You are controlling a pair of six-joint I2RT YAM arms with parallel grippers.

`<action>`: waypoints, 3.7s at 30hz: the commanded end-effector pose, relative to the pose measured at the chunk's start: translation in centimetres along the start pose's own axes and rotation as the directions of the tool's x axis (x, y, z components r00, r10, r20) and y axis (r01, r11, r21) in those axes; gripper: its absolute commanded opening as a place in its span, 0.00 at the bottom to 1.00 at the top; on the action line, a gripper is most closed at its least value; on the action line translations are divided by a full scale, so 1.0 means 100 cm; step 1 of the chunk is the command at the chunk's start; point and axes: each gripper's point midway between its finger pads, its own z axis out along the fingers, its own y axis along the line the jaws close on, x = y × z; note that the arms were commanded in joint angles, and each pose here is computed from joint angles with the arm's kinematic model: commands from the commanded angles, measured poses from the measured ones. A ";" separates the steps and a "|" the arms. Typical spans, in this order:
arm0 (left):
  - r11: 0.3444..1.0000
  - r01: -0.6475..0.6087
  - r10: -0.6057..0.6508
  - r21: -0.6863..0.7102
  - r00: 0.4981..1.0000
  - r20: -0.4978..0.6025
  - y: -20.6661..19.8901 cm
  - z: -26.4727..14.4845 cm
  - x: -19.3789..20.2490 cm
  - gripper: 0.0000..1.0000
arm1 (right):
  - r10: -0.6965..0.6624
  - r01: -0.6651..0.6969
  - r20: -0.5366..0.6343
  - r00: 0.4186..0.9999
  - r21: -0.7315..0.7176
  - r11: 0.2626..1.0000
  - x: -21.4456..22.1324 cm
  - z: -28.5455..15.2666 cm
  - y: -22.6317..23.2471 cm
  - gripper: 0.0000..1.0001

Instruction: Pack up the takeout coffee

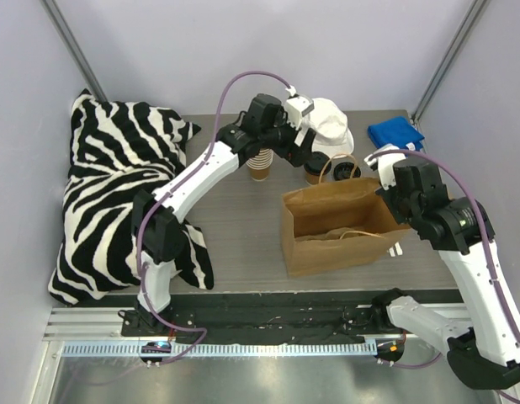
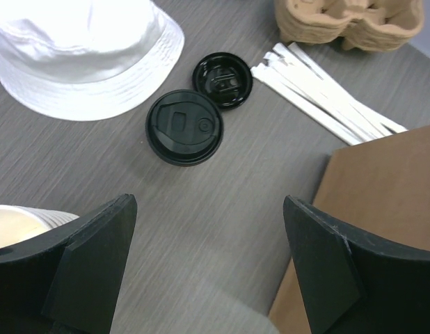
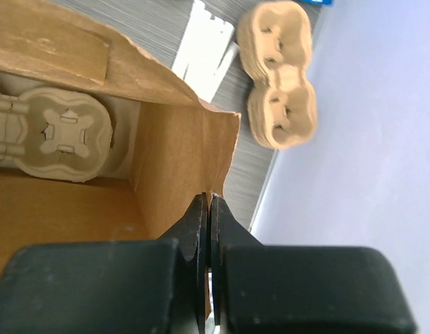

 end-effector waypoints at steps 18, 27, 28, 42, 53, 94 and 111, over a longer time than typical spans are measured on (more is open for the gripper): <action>0.987 -0.060 0.065 -0.147 0.997 0.032 0.010 0.092 0.017 1.00 | -0.060 0.111 -0.204 0.977 0.249 0.962 0.093 -0.045 -0.045 0.01; 0.971 -0.098 0.111 -0.219 0.993 0.048 0.028 0.103 0.015 1.00 | -0.088 0.158 -0.267 0.960 0.252 0.955 0.107 -0.046 -0.045 0.01; 0.971 -0.099 0.110 -0.216 0.993 0.040 0.028 0.107 0.019 1.00 | -0.091 0.162 -0.276 0.957 0.249 0.955 0.106 -0.044 -0.045 0.01; 0.971 -0.154 0.159 -0.184 0.987 0.017 0.033 0.139 0.042 1.00 | -0.102 0.166 -0.276 0.956 0.222 0.961 0.088 -0.032 -0.043 0.01; 0.968 -0.174 0.175 -0.180 0.985 -0.014 0.036 0.151 0.061 1.00 | -0.104 0.165 -0.274 0.956 0.209 0.964 0.079 -0.026 -0.042 0.01; 0.968 0.024 0.003 0.248 0.994 -0.108 -0.063 -0.063 0.037 0.45 | -0.178 0.183 -0.057 0.982 0.102 0.978 0.003 0.005 -0.031 0.01; 0.964 0.245 -0.212 0.101 0.941 -0.265 -0.025 -0.131 0.115 0.45 | -0.393 0.407 0.216 0.894 -0.019 0.913 -0.076 0.078 0.010 0.01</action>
